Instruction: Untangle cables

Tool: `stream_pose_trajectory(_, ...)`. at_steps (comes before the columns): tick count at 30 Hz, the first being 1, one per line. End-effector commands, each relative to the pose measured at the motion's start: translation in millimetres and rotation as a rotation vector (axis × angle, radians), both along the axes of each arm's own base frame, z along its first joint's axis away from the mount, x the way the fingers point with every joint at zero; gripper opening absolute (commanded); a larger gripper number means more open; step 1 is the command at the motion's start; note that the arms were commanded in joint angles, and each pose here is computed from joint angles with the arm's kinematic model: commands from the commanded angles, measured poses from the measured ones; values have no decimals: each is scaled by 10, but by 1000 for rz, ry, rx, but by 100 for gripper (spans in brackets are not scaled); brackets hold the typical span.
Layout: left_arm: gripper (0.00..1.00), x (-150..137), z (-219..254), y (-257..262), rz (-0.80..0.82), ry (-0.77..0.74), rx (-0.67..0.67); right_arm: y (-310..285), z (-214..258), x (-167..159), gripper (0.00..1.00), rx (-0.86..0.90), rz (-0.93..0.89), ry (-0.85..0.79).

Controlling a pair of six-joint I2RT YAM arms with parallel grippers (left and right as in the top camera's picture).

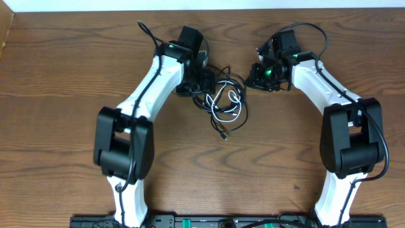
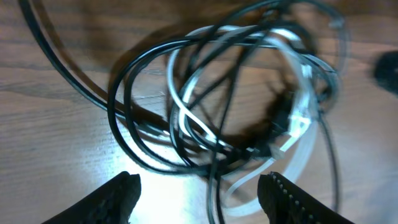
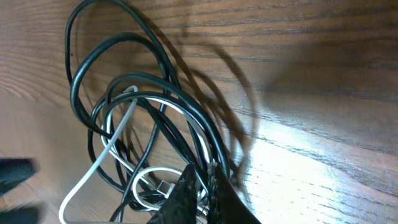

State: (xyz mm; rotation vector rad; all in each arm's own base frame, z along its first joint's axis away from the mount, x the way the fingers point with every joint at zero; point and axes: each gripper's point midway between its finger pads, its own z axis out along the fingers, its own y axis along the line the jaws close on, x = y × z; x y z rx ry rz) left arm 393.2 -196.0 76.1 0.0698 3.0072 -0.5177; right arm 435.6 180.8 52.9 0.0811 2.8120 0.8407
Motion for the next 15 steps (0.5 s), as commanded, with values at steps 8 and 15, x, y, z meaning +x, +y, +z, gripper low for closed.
stream_pose_trajectory(8,59,-15,-391,-118,34,72,8,-19,-58,-29,9,-34,22,-3)
stream_pose_trajectory(15,53,-13,-488,-247,6,61,8,-35,-66,-24,9,-45,18,-4)
